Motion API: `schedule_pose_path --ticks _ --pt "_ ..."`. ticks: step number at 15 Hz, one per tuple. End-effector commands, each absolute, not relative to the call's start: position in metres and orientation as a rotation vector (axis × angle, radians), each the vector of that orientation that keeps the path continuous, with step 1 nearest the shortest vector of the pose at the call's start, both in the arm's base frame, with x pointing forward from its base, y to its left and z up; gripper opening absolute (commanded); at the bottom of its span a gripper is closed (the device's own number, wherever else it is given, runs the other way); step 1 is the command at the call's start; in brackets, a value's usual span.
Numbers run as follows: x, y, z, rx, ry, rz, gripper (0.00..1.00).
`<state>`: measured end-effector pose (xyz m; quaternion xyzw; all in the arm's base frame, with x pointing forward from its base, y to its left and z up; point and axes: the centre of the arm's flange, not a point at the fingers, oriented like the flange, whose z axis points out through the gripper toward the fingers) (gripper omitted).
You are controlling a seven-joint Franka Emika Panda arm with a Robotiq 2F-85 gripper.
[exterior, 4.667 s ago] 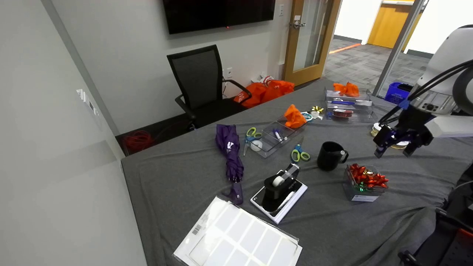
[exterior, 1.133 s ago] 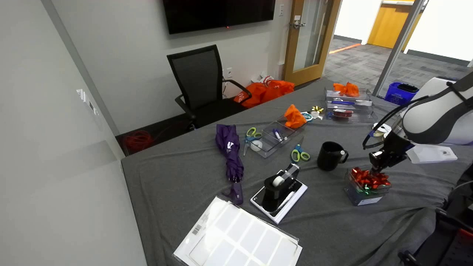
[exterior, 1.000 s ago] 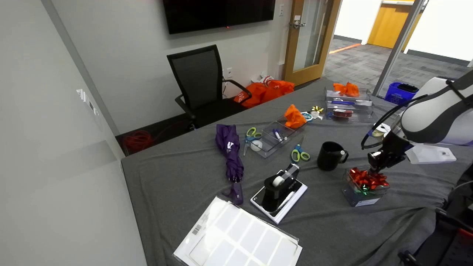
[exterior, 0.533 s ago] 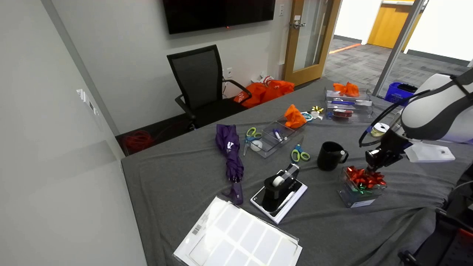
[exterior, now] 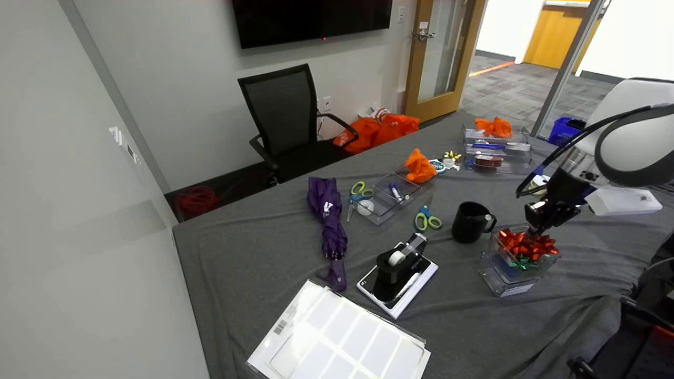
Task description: Separate the clear objects
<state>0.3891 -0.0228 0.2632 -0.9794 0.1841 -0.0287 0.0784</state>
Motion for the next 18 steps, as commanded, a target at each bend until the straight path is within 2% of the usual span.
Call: schedule_pose_path --ticks 1,8,18 --pt "0.353 -0.015 0.324 -2.927 0.536 -0.056 0.01" --pt "0.338 -0.080 0.358 -2.952 0.475 -0.081 0.01" --pt "0.342 -0.188 0.288 -3.021 0.555 -0.235 0.01"
